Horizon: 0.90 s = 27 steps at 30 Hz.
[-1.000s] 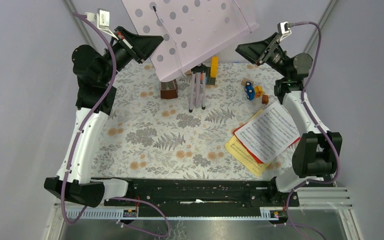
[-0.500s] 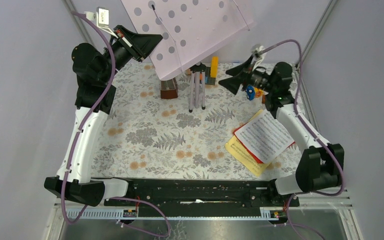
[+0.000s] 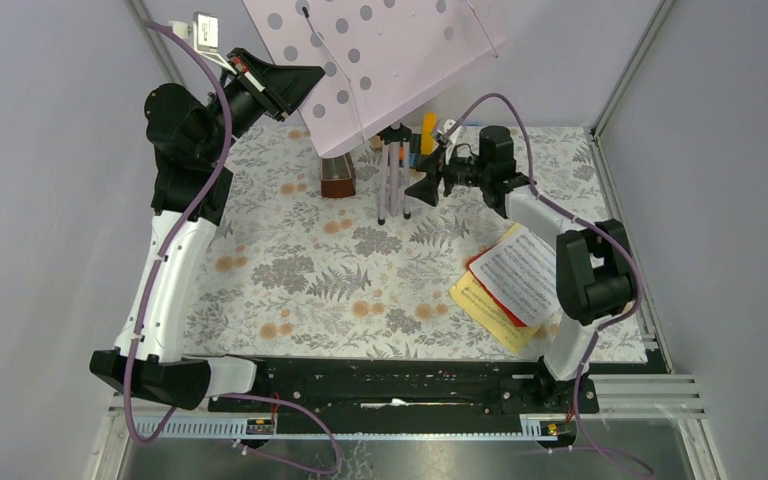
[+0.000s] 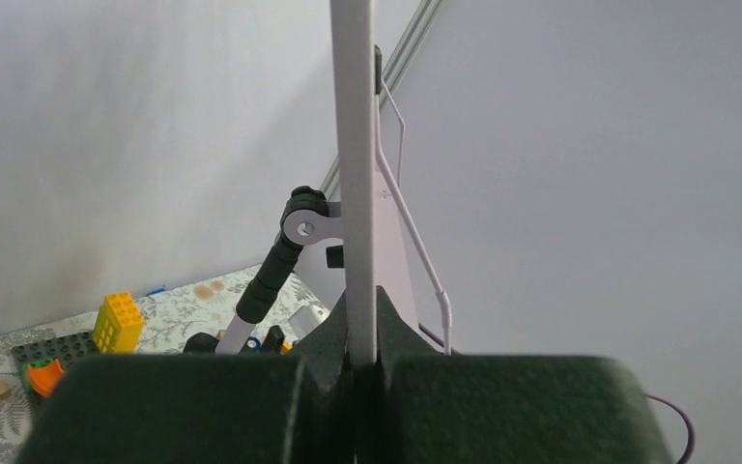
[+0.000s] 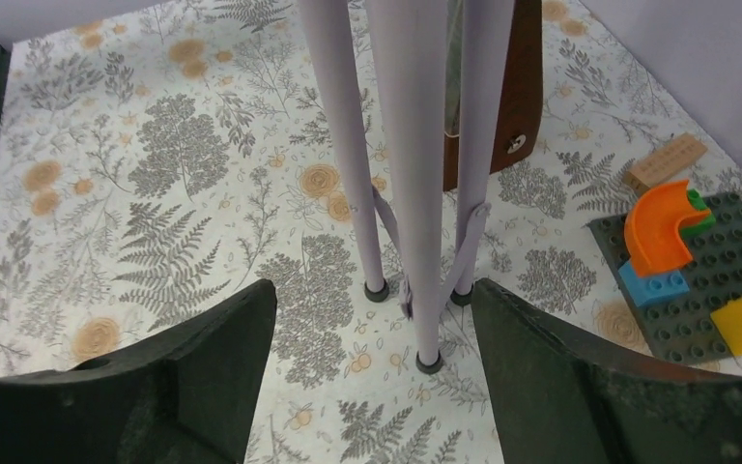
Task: Set up the instrument practice props
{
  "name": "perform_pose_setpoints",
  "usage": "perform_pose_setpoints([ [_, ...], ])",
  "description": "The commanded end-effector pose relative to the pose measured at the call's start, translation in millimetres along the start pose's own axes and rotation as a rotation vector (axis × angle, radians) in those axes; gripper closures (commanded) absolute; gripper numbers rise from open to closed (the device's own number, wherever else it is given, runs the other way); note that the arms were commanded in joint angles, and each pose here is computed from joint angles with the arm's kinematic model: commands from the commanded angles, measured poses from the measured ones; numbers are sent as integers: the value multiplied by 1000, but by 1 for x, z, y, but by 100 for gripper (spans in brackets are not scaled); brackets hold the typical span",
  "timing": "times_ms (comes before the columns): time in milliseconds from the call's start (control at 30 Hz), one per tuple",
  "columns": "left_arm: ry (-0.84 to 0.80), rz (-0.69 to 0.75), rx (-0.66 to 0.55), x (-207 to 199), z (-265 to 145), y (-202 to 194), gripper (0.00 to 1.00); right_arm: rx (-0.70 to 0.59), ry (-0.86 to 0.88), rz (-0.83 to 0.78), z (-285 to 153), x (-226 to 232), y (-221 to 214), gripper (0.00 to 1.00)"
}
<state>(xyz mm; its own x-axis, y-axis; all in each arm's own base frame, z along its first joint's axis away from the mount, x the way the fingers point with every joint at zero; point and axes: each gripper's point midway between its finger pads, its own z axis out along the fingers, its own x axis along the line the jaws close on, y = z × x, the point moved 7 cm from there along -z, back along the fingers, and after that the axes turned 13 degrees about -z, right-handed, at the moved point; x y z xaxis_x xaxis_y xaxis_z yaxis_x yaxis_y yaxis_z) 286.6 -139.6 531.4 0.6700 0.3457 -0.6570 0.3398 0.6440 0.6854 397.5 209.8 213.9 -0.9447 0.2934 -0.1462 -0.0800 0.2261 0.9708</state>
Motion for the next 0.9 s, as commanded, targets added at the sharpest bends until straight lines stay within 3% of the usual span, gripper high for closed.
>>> perform_pose_setpoints([
  [0, 31, 22, 10, 11, 1, 1, 100, -25, 45, -139, 22, -10, 14, 20],
  [167, 36, 26, 12, 16, -2, 0, 100, -23, 76, -120, 41, -19, 10, 23],
  [300, 38, 35, 12, 16, -3, 0, 100, -14, 98, -104, 49, -23, 6, 33],
  [433, 39, 44, 6, 16, -2, 2, 100, 7, 101, -108, 49, -23, 1, 52],
  [667, 51, 93, -32, 11, 0, 13, 100, 59, 73, -149, 38, -21, 6, 98],
  [867, 85, 108, -72, 8, 3, 24, 100, 141, 60, -67, 24, -13, 15, 100],
])
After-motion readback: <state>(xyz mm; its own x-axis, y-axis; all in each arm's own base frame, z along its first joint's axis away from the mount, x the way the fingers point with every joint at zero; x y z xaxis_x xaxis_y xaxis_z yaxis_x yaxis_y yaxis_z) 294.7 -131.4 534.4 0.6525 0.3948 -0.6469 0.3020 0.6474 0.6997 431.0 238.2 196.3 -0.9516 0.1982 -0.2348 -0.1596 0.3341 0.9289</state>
